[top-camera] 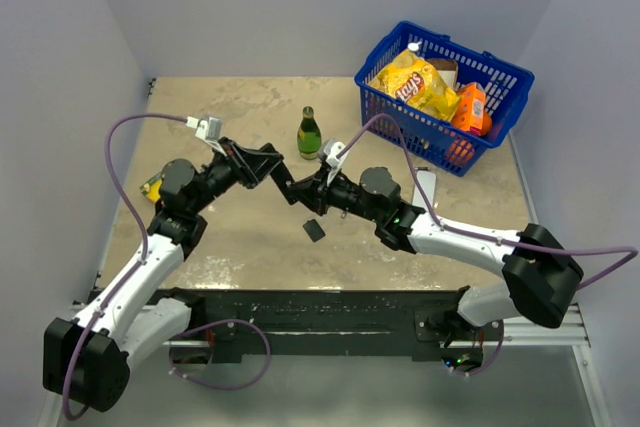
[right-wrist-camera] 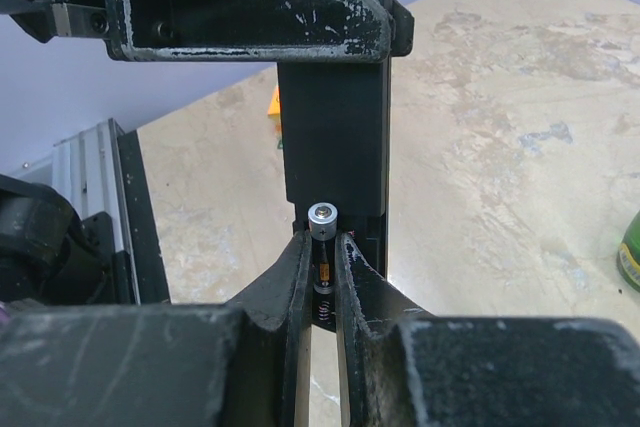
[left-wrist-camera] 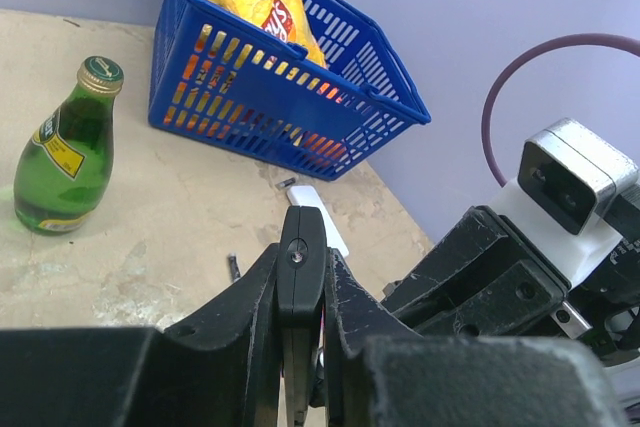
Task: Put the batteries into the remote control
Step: Load the battery into the remote control.
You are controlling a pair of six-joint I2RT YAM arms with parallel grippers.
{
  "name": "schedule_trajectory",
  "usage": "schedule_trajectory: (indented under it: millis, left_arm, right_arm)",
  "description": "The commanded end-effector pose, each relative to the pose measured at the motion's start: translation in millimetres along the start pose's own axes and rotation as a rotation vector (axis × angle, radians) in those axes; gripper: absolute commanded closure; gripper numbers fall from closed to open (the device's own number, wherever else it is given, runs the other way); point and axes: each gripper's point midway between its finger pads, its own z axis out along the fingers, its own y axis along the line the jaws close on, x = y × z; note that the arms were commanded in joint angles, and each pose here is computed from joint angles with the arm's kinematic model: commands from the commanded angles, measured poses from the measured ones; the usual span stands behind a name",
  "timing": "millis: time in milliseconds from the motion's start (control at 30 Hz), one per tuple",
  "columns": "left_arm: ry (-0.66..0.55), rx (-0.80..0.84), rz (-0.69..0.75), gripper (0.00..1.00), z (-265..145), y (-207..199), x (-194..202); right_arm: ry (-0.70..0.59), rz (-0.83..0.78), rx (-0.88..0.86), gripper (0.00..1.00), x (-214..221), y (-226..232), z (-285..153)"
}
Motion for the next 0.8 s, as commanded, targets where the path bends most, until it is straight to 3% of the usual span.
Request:
schedule_trajectory:
  millis: [0,467,767]
  left_arm:
    - [-0.069,0.128,-0.058,1.00,0,-32,-18]
    - [-0.230,0.144,-0.200,1.00,-8,-26,-29]
    - [-0.232,0.143,-0.147,1.00,-2,-30,-39]
  right_arm:
    - [0.069,-0.010,-0.002,1.00,15,1,1]
    - [0.148,0.036,0.003,1.00,32,5,-10]
    - [0.261,0.019,0.042,1.00,43,-1,-9]
